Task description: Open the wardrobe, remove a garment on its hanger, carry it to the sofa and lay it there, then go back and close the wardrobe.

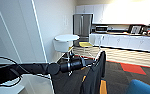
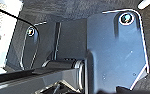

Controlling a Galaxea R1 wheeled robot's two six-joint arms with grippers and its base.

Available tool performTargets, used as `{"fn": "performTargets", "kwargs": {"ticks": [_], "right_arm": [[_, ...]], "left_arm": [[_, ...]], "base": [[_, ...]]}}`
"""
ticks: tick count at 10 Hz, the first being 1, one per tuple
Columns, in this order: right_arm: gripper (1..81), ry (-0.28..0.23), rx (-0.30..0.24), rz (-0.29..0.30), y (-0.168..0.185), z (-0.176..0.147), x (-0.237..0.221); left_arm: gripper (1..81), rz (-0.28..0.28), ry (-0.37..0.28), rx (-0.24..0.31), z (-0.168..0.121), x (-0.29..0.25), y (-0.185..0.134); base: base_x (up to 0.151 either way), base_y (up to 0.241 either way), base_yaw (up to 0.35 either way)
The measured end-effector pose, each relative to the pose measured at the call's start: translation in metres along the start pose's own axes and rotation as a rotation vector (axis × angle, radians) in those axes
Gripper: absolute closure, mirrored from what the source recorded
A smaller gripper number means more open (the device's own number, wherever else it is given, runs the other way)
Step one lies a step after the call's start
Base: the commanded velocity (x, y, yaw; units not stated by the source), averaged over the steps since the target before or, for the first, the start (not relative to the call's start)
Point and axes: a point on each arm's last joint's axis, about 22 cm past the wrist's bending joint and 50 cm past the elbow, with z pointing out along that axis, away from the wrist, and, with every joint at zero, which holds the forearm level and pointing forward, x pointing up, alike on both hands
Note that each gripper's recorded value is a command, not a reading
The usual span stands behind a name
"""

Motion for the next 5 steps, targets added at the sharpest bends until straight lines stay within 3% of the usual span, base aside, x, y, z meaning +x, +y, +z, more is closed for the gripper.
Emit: {"fn": "performTargets", "kwargs": {"ticks": [5], "right_arm": [[1.0, -0.001, 0.0, 0.001, -0.0003, 0.0001, -0.0003]], "left_arm": [[81.1, -0.002, -0.005, -0.005, 0.002, -0.0023, 0.0016]], "base": [[0.0, 0.0, -0.158]]}}
